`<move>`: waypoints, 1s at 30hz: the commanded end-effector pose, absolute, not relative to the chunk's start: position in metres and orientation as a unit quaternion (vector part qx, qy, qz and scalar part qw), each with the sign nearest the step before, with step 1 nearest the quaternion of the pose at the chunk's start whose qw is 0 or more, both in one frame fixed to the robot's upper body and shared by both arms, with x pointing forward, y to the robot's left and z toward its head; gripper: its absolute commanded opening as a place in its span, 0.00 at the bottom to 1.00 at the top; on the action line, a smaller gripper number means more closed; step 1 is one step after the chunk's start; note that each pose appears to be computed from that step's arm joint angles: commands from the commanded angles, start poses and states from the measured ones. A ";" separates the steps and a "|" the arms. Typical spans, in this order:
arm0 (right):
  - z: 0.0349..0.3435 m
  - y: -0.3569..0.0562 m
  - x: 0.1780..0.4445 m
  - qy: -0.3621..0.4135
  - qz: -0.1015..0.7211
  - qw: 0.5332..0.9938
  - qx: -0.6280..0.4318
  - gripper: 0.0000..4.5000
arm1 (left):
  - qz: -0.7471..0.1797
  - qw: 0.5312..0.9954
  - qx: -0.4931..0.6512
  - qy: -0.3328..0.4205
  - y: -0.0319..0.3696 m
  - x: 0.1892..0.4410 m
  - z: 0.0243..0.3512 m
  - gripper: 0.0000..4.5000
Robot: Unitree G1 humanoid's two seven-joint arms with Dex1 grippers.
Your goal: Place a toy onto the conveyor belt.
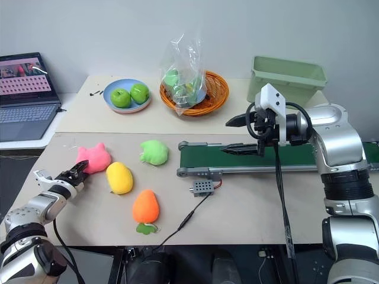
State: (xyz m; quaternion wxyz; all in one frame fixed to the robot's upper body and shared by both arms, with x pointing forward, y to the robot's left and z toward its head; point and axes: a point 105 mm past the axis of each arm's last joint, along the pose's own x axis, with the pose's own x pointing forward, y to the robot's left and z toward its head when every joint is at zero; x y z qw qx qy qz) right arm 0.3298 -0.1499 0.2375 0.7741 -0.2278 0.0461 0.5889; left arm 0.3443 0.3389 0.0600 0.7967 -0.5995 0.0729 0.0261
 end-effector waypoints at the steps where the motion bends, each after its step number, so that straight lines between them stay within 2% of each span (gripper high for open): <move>1: 0.256 -0.151 0.327 0.020 0.582 0.776 -0.244 1.00 | 0.020 0.807 -0.590 0.018 0.353 0.346 0.083 0.20; 3: 0.256 -0.151 0.327 0.019 0.581 0.776 -0.244 1.00 | 0.021 0.818 -0.574 -0.013 0.362 0.344 0.094 0.20; 7: 0.255 -0.150 0.329 0.017 0.581 0.777 -0.242 1.00 | -0.019 0.869 -0.484 -0.101 0.365 0.337 0.144 0.20; 9: 0.254 -0.150 0.329 0.017 0.581 0.777 -0.241 1.00 | 0.001 0.898 -0.428 -0.105 0.363 0.338 0.152 0.20; 10: 0.253 -0.149 0.329 0.017 0.581 0.777 -0.241 1.00 | 0.040 0.916 -0.386 -0.103 0.370 0.339 0.153 0.20; 13: 0.252 -0.148 0.331 0.018 0.582 0.777 -0.240 1.00 | 0.117 0.977 -0.154 -0.094 0.378 0.339 0.165 0.20; 15: 0.252 -0.147 0.332 0.019 0.582 0.776 -0.241 1.00 | 0.124 0.987 0.048 -0.087 0.368 0.342 0.179 0.20; 17: 0.253 -0.146 0.332 0.017 0.583 0.776 -0.242 1.00 | 0.093 0.964 0.233 -0.084 0.350 0.344 0.185 0.20; 19: 0.253 -0.146 0.333 0.016 0.583 0.775 -0.242 1.00 | 0.037 0.905 0.417 -0.080 0.325 0.346 0.180 0.20; 21: 0.253 -0.146 0.333 0.016 0.583 0.775 -0.242 1.00 | -0.016 0.832 0.548 -0.085 0.303 0.344 0.167 0.20; 23: 0.252 -0.145 0.333 0.016 0.583 0.775 -0.242 1.00 | -0.042 0.788 0.605 -0.112 0.289 0.342 0.163 0.20; 26: 0.251 -0.145 0.332 0.015 0.582 0.777 -0.241 1.00 | -0.034 0.749 0.634 -0.191 0.268 0.337 0.178 0.20; 30: 0.250 -0.145 0.332 0.014 0.579 0.779 -0.239 1.00 | -0.074 0.656 0.697 -0.279 0.231 0.327 0.178 0.20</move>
